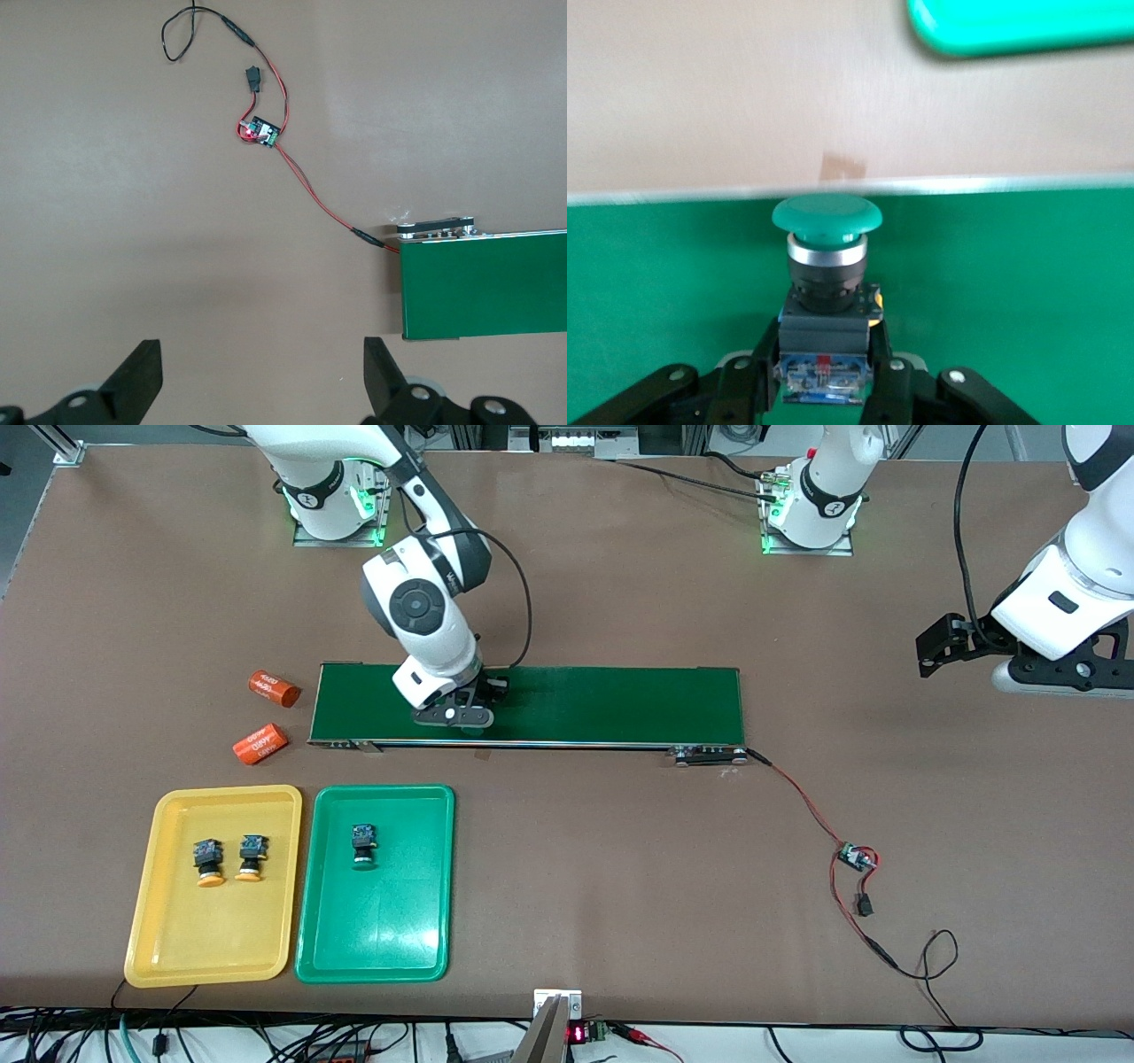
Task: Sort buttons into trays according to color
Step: 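Carry the second green button into the green tray and release it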
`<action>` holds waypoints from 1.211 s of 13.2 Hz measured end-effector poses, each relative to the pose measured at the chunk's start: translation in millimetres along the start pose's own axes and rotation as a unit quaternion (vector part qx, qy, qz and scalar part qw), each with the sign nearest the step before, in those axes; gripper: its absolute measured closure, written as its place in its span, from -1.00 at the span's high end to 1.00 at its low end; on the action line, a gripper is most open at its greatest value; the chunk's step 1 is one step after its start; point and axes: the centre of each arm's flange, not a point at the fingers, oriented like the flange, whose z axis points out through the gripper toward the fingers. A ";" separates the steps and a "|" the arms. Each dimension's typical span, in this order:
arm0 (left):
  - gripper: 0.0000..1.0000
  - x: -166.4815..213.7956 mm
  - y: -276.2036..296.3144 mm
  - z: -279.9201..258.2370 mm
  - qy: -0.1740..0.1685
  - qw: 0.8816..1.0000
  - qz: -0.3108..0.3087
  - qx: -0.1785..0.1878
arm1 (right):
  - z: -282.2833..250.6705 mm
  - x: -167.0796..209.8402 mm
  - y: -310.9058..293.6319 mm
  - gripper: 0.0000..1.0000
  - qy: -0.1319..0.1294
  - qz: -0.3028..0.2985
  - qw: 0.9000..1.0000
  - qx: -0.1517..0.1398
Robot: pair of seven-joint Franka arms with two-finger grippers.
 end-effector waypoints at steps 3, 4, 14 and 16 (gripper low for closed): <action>1.00 0.0 0.0 0.0 0.000 1.000 0.000 0.000 | -32.4 51.3 33.9 -0.19 0.035 -0.028 0.999 0.015; 1.00 0.0 0.0 -0.1 0.000 1.000 0.000 0.000 | -39.4 69.3 46.8 -0.19 0.046 -0.037 0.998 0.016; 1.00 0.0 -0.1 -0.3 0.000 1.000 0.000 0.000 | 2.1 172.9 93.3 -0.19 0.081 -0.080 0.994 -0.004; 1.00 0.0 -0.2 -0.3 0.000 1.000 0.000 0.000 | 19.0 180.6 91.7 -0.19 0.093 -0.080 0.992 -0.001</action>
